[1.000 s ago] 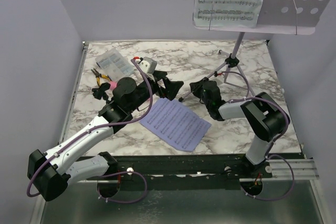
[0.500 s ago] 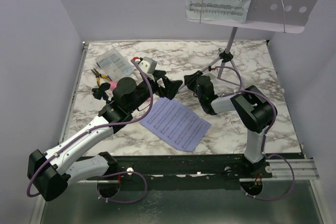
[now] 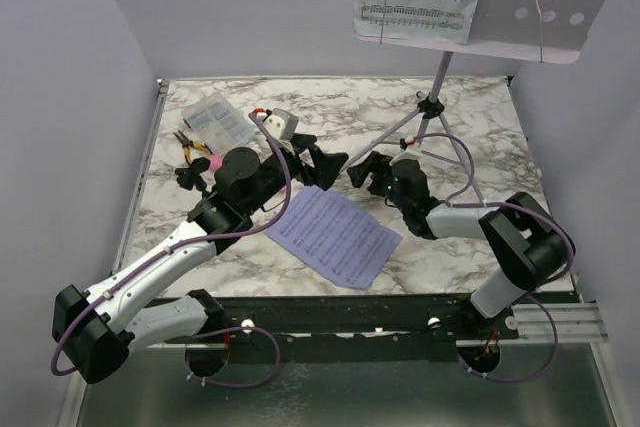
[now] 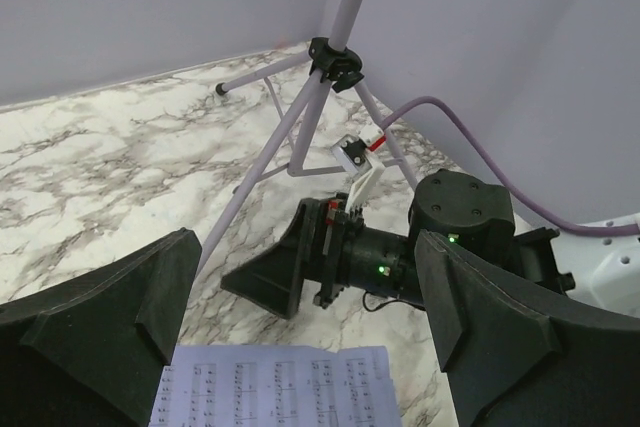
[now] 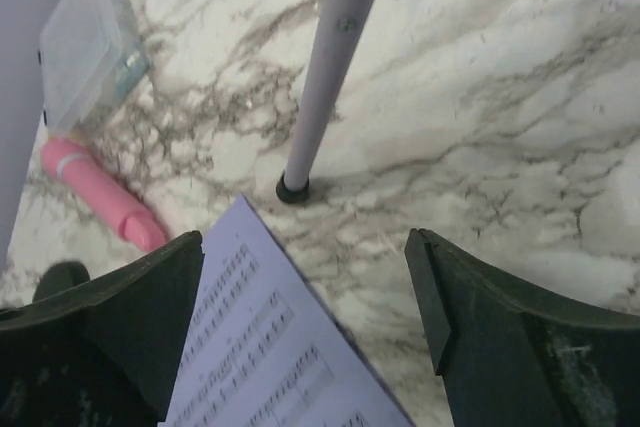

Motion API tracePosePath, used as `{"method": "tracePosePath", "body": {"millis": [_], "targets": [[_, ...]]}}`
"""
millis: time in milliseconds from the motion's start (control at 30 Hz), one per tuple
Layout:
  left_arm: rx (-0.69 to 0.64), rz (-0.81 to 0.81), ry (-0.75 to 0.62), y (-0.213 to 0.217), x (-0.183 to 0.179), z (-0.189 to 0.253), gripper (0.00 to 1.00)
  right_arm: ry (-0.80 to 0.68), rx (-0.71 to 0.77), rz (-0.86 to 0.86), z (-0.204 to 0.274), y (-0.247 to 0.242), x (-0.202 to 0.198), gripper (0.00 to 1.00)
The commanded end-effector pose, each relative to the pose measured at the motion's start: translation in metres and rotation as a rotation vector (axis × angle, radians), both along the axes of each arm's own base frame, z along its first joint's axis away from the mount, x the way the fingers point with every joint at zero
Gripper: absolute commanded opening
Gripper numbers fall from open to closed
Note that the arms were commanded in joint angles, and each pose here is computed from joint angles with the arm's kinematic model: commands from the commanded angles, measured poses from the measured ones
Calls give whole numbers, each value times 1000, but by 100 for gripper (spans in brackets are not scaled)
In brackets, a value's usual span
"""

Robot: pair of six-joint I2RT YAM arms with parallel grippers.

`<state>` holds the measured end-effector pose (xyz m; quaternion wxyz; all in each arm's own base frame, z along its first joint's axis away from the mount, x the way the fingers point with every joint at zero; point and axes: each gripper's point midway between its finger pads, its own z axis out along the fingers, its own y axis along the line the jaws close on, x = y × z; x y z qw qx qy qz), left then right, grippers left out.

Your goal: Set up the instrument practice props

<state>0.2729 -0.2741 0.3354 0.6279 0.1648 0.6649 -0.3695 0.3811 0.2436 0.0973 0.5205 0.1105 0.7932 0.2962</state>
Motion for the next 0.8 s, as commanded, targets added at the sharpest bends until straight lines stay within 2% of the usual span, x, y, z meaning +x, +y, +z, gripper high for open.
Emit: {"method": "tracePosePath", "body": {"millis": [0, 167, 333, 533, 767], "targets": [[-44, -43, 6, -4, -11, 11, 99, 171, -141, 220, -44, -1, -60, 94], [-56, -41, 62, -11, -11, 0, 99, 362, -191, 307, -59, -13, -108, 96], [-117, 1, 255, -23, -6, -34, 97, 450, -188, 273, -61, -33, -138, 100], [-203, 84, 551, -37, -6, -102, 97, 439, -145, 205, -51, -47, -146, 99], [-247, 222, 792, -29, -9, -177, 99, 400, -135, 281, -42, -38, -141, 94]]}}
